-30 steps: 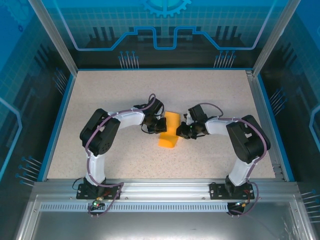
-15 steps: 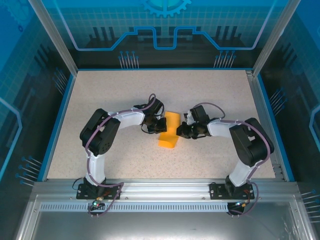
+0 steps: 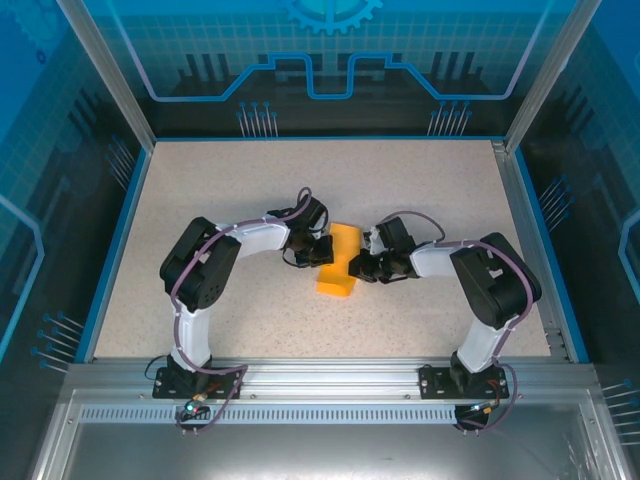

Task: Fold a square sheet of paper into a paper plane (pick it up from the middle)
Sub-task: Fold the square sheet of paper in half at the center of the table.

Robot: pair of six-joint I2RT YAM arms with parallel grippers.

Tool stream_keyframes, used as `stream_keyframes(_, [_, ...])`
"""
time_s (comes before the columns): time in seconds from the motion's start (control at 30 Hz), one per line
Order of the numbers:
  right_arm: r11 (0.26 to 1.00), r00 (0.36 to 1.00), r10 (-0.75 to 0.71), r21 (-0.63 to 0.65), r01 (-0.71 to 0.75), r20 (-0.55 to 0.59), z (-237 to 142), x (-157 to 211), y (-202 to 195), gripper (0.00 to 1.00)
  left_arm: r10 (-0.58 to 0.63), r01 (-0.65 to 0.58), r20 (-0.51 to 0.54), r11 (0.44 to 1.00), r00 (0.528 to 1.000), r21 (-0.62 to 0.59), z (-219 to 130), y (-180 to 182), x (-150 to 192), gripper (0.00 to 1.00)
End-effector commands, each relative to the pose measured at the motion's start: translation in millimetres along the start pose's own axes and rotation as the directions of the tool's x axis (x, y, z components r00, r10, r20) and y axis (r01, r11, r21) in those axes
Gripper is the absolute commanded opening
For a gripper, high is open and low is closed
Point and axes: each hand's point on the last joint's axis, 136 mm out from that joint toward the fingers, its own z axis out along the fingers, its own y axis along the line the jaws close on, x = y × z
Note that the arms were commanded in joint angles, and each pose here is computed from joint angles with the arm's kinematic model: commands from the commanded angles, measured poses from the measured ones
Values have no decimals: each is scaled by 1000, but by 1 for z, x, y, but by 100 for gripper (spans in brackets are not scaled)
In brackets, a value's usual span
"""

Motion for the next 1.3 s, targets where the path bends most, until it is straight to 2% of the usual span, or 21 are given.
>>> stream_keyframes(0.0, [998, 999, 32, 62, -29, -41, 8, 18, -20, 10, -10, 4, -81, 997, 997, -78, 21, 26, 22, 0])
stream_keyframes(0.3, [998, 999, -46, -31, 47, 11, -18, 9, 21, 11, -12, 6, -82, 997, 997, -77, 22, 25, 22, 0])
stream_keyframes(0.47, [999, 999, -34, -27, 34, -23, -9, 20, 17, 11, -12, 7, -80, 997, 997, -74, 22, 24, 21, 0])
stream_keyframes(0.6, [999, 999, -5, 52, 7, -54, 2, 33, -9, 11, -11, 5, -80, 997, 997, -74, 21, 24, 21, 0])
stream_keyframes(0.77, [996, 996, 29, 91, -22, -79, 11, 45, -28, 10, -9, 2, -83, 997, 996, -78, 21, 25, 22, 0])
stream_keyframes(1.07, [997, 998, -63, 47, 63, -7, -14, 31, 14, 11, -9, 2, -79, 997, 997, -79, 21, 25, 22, 0])
stream_keyframes(1.27, [994, 996, -78, 79, 81, -35, -5, 42, 7, 11, -8, 2, -78, 997, 997, -79, 20, 25, 22, 0])
